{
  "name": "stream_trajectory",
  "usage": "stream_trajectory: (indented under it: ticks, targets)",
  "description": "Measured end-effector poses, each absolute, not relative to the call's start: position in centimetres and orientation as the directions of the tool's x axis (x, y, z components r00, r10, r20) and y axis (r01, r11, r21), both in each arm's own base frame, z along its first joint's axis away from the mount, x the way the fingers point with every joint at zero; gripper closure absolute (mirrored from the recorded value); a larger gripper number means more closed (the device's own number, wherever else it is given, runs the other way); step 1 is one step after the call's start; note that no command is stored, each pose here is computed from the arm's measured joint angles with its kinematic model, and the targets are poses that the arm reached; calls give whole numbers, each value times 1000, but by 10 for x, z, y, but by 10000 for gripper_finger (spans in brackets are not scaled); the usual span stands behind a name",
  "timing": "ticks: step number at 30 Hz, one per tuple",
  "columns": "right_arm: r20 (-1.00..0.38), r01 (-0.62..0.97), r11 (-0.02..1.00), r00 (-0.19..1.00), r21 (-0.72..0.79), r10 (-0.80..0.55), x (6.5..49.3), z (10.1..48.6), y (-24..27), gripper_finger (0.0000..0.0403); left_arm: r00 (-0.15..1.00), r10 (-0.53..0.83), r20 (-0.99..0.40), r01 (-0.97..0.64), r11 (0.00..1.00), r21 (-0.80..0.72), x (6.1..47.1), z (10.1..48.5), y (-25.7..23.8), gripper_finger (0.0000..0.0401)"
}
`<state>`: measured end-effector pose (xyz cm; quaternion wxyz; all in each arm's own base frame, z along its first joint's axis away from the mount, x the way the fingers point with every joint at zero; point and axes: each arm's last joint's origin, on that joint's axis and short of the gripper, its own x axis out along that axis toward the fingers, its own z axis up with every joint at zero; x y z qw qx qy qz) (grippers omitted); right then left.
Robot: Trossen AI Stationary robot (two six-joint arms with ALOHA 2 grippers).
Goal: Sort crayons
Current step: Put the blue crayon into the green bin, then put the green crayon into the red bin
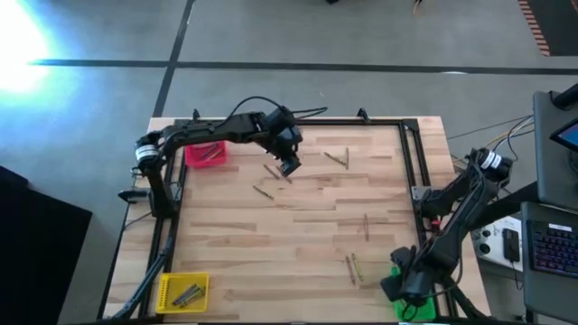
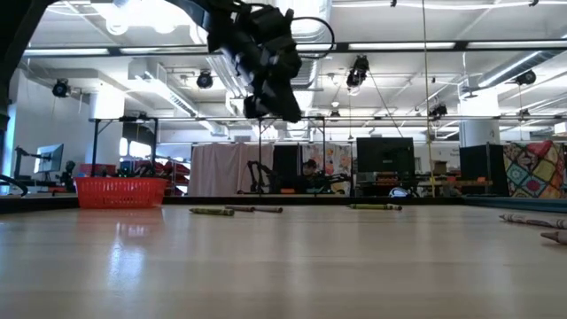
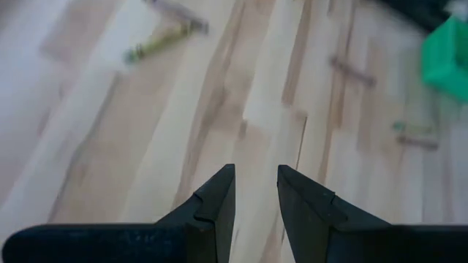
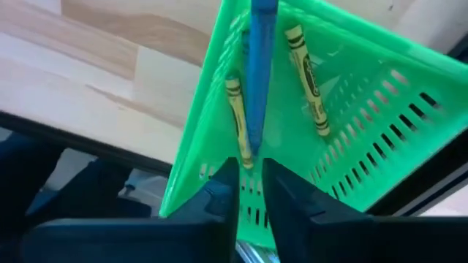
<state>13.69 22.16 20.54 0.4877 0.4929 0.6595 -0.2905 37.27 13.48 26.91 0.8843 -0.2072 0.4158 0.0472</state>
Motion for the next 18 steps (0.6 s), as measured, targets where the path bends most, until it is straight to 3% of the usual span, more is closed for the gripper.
stream_trajectory:
  ticks: [10,14,18]
  targets:
    - [-967,930,333,75,156,245,138,212,217,281,495,-148,-856,-273,909,-315,364,244,130,315]
    - [-951,865,398,297,305,83,144,223,212,278,476,-118,-872,-290,914,-282,363,238,130,315]
    - [-807,761,459,573,458,-145,155,234,205,285,401,-52,-915,-367,906,-213,355,218,129,315]
